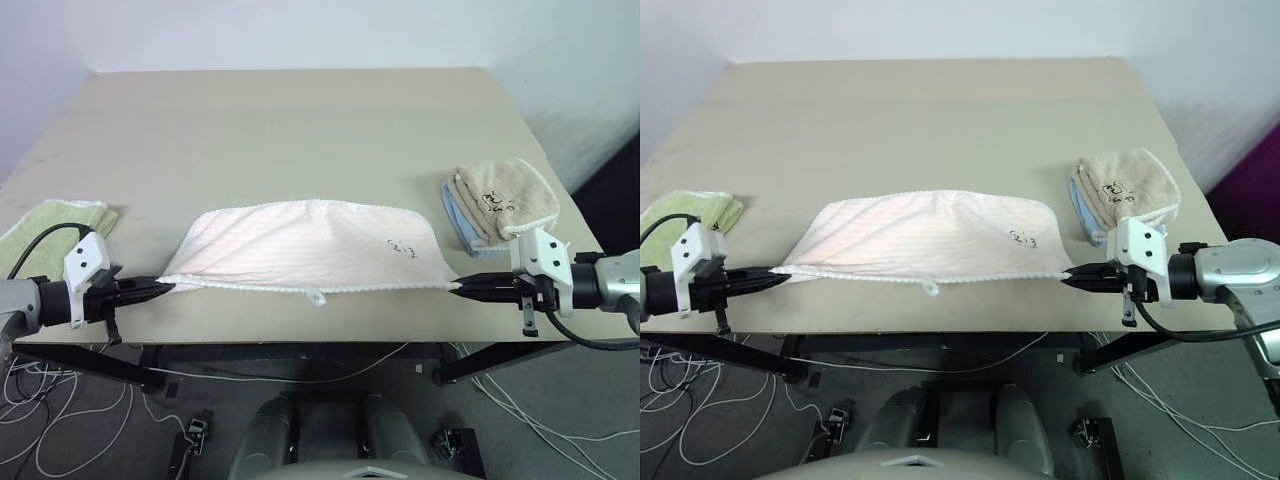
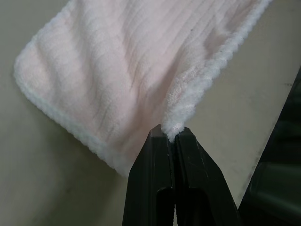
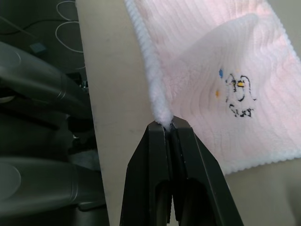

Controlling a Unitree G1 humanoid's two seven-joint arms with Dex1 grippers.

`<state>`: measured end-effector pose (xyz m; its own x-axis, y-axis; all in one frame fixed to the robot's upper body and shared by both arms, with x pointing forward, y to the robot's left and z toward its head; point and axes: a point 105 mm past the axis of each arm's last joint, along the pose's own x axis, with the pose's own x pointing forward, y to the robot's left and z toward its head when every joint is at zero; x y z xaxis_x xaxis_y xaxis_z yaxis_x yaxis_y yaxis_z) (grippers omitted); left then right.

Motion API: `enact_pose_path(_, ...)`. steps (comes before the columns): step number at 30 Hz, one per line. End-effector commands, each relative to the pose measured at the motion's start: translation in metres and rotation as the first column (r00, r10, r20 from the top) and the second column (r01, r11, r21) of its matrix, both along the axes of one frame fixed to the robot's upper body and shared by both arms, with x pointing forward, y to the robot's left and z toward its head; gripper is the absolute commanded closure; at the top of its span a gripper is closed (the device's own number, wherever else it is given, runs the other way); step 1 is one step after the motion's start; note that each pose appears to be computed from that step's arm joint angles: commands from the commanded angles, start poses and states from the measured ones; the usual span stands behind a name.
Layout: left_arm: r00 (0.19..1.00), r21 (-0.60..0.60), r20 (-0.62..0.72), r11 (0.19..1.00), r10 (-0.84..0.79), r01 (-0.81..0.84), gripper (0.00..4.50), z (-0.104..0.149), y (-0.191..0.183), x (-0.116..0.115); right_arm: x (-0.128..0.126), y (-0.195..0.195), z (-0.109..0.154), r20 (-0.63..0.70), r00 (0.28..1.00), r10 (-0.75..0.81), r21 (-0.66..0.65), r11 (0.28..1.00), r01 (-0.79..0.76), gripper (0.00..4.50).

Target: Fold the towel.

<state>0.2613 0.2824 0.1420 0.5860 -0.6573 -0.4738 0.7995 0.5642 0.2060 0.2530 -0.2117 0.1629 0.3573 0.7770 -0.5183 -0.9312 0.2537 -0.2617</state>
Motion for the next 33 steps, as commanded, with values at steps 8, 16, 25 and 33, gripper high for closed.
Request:
enact_pose_path(8,0.966,-0.047,0.228,0.992,0.125,-0.117,4.5,0.027,0.003,0.059,0.067,-0.005,0.04,0.276,0.958,-0.073,-0.027,0.996,0.084,4.47)
enact_pose_path(16,0.917,0.078,0.321,0.958,0.239,-0.277,4.5,0.008,0.015,0.11,0.123,-0.002,0.034,0.37,0.922,-0.117,-0.065,0.986,0.151,4.47)
enact_pose_path(25,0.89,0.096,0.37,0.942,0.265,-0.321,4.5,-0.004,0.005,0.137,0.152,-0.003,0.016,0.401,0.903,-0.152,-0.097,0.973,0.207,4.47)
enact_pose_path(33,0.881,0.026,0.359,0.94,0.31,-0.341,3.48,-0.004,0.004,0.141,0.157,-0.005,0.015,0.402,0.894,-0.197,-0.049,0.97,0.236,3.15)
